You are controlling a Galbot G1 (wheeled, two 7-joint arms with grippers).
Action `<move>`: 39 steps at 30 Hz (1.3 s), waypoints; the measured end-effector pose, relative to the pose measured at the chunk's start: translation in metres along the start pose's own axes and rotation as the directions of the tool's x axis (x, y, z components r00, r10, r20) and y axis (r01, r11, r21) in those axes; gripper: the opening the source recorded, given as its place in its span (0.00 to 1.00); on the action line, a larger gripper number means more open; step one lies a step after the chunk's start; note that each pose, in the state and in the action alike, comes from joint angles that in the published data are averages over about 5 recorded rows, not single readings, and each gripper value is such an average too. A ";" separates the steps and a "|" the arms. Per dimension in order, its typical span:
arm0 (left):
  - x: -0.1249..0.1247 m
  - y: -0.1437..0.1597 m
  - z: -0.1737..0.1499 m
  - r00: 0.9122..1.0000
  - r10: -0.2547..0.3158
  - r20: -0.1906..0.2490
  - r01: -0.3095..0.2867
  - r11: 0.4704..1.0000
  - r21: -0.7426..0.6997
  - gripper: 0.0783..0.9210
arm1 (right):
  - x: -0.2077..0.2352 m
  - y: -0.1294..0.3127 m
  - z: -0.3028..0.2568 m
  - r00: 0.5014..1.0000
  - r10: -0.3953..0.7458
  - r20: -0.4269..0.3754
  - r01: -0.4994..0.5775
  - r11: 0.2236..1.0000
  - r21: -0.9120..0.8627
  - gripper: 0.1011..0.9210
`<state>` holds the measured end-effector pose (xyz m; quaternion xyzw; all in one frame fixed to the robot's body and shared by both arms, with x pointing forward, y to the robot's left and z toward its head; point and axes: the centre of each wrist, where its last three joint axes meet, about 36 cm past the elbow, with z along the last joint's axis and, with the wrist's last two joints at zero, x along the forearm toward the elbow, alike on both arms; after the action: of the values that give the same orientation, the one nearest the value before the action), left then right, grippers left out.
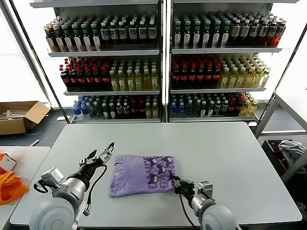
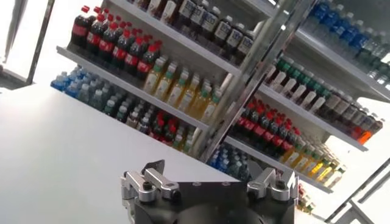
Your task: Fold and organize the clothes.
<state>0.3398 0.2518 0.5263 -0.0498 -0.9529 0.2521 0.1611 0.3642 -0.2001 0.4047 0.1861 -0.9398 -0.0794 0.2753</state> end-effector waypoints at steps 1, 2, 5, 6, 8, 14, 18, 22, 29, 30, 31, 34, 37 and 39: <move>0.000 -0.001 0.001 1.000 0.002 -0.002 -0.002 1.000 0.002 0.88 | 0.005 -0.006 0.000 1.000 0.009 0.002 -0.009 1.000 0.011 0.12; 0.000 -0.001 0.002 1.000 0.003 -0.004 -0.003 1.000 0.004 0.88 | 0.011 -0.012 0.001 1.000 0.019 0.005 -0.019 1.000 0.021 0.15; 0.001 -0.003 0.004 1.000 0.007 -0.009 -0.007 1.000 0.008 0.88 | 0.027 -0.028 0.001 0.998 0.050 0.027 -0.052 0.998 0.047 0.26; 0.001 -0.003 0.004 1.000 0.008 -0.011 -0.008 1.000 0.009 0.88 | 0.032 -0.033 0.000 0.997 0.062 0.040 -0.064 0.996 0.055 0.29; 0.002 -0.003 0.005 1.000 0.009 -0.014 -0.009 1.000 0.010 0.88 | 0.040 -0.039 -0.003 0.994 0.082 0.073 -0.087 0.994 0.068 0.36; 0.003 -0.005 0.011 1.000 0.020 -0.024 -0.019 1.000 0.018 0.88 | 0.047 -0.035 -0.013 0.980 0.096 0.177 -0.114 0.989 0.095 0.58; 0.005 -0.007 0.014 0.999 0.024 -0.026 -0.023 1.000 0.011 0.88 | 0.032 -0.012 -0.017 0.973 0.075 0.220 -0.100 0.989 0.107 0.71; 0.007 -0.005 0.015 1.000 0.017 -0.022 -0.017 1.000 -0.006 0.88 | 0.009 0.021 -0.018 0.974 0.052 0.221 -0.078 0.990 0.113 0.84; 0.012 0.001 0.014 1.000 -0.010 -0.005 0.010 1.000 -0.016 0.88 | -0.037 0.079 -0.014 0.981 0.004 0.194 -0.033 0.989 0.142 0.88; 0.012 0.002 0.015 1.000 -0.014 -0.004 0.013 1.000 -0.016 0.88 | -0.043 0.086 -0.014 0.982 0.002 0.190 -0.030 0.989 0.148 0.88; 0.013 0.003 0.015 1.000 -0.017 -0.003 0.017 1.000 -0.015 0.88 | -0.049 0.092 -0.013 0.983 0.001 0.185 -0.030 0.988 0.154 0.88; 0.014 0.004 0.019 1.000 -0.024 -0.005 0.024 1.000 -0.016 0.88 | -0.065 0.108 -0.008 0.986 0.016 0.164 -0.044 0.984 0.173 0.88; 0.015 0.004 0.023 1.000 -0.029 -0.008 0.029 0.999 -0.017 0.88 | -0.078 0.117 -0.001 0.990 0.041 0.133 -0.066 0.980 0.189 0.88; 0.016 0.005 0.028 0.999 -0.034 -0.013 0.033 0.999 -0.016 0.88 | -0.083 0.123 0.003 0.992 0.054 0.111 -0.076 0.977 0.198 0.88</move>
<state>0.3154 0.2457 0.5057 -0.0368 -0.9545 0.2414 0.1711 0.3892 -0.0549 0.3924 0.1777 -0.9618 0.0158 0.2075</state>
